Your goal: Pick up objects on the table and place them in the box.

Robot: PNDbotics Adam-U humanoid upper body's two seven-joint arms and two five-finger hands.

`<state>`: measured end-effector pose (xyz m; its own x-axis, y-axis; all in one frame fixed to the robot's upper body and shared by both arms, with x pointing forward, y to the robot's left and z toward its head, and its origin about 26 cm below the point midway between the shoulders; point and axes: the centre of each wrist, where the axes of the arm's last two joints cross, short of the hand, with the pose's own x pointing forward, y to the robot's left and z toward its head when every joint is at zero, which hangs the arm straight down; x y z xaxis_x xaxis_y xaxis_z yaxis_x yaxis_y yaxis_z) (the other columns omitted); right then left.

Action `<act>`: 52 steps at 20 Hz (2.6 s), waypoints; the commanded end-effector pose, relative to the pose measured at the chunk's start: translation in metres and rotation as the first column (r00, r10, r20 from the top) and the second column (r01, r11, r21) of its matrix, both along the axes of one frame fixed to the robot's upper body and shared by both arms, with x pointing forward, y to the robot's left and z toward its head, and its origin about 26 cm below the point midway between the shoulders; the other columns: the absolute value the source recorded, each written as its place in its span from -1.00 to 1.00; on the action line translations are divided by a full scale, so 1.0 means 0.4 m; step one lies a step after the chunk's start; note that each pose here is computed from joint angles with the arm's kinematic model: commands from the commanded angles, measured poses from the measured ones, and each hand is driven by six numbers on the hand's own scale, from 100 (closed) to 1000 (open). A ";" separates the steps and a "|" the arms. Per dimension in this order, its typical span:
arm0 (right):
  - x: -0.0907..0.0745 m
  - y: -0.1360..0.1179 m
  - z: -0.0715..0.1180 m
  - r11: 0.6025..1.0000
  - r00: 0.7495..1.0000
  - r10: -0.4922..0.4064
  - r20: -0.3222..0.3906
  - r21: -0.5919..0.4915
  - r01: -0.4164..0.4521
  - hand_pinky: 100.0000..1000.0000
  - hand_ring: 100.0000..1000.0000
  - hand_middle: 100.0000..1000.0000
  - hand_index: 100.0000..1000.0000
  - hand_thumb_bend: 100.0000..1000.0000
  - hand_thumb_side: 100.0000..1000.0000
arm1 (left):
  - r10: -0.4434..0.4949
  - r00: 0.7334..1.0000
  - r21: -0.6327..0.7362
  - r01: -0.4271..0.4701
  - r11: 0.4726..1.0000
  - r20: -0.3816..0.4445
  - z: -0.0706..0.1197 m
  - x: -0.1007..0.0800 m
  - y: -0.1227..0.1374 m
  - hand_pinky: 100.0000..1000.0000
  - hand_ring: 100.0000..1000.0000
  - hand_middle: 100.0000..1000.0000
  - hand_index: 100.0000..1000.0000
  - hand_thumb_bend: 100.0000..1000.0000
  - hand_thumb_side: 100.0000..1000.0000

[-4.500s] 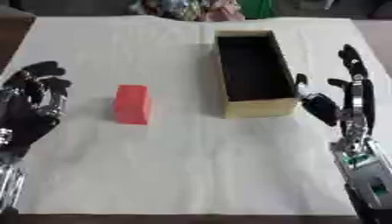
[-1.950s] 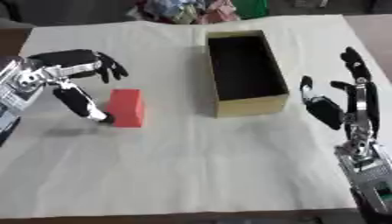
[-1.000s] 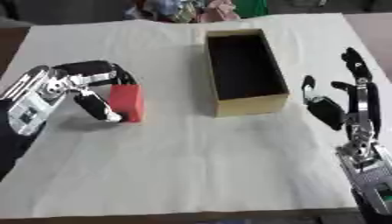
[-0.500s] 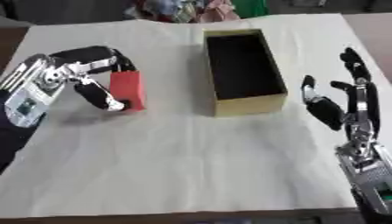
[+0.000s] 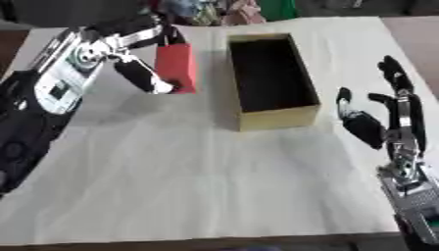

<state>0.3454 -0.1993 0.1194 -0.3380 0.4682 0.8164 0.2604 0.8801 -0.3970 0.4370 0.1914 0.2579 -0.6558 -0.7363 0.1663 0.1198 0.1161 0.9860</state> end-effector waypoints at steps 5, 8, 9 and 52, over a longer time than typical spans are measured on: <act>0.005 0.045 0.033 0.996 0.995 0.091 0.032 -0.002 -0.091 0.47 1.00 0.82 1.00 -0.78 -1.00 | -0.085 0.994 -0.051 0.088 0.995 0.067 0.019 0.028 -0.084 0.65 0.14 -0.02 0.49 -0.40 -0.86; 0.006 0.062 0.042 0.993 0.992 0.118 0.040 0.002 -0.118 0.47 1.00 0.82 1.00 -0.79 -1.00 | -0.120 0.990 -0.039 0.124 0.992 0.079 0.003 0.032 -0.107 0.66 0.18 0.12 0.55 -0.34 -0.87; 0.006 0.067 0.045 0.992 0.991 0.126 0.043 0.003 -0.127 0.47 1.00 0.82 1.00 -0.79 -1.00 | -0.130 0.988 -0.031 0.133 0.991 0.080 -0.006 0.034 -0.112 0.67 0.20 0.14 0.56 -0.33 -0.87; 0.008 -0.037 0.071 0.998 0.992 -0.067 0.109 0.027 0.065 0.47 1.00 0.81 1.00 -0.88 -1.00 | 0.100 0.994 -0.828 -0.015 0.561 0.049 -0.002 -0.231 0.233 0.92 0.28 0.31 0.58 -0.90 -1.00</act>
<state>0.3497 -0.2089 0.1349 -0.3635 0.4679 0.8056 0.3362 0.8723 -0.3549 0.3464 0.2755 0.2481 -0.6471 -0.3518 0.6763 0.0525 0.8645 0.5000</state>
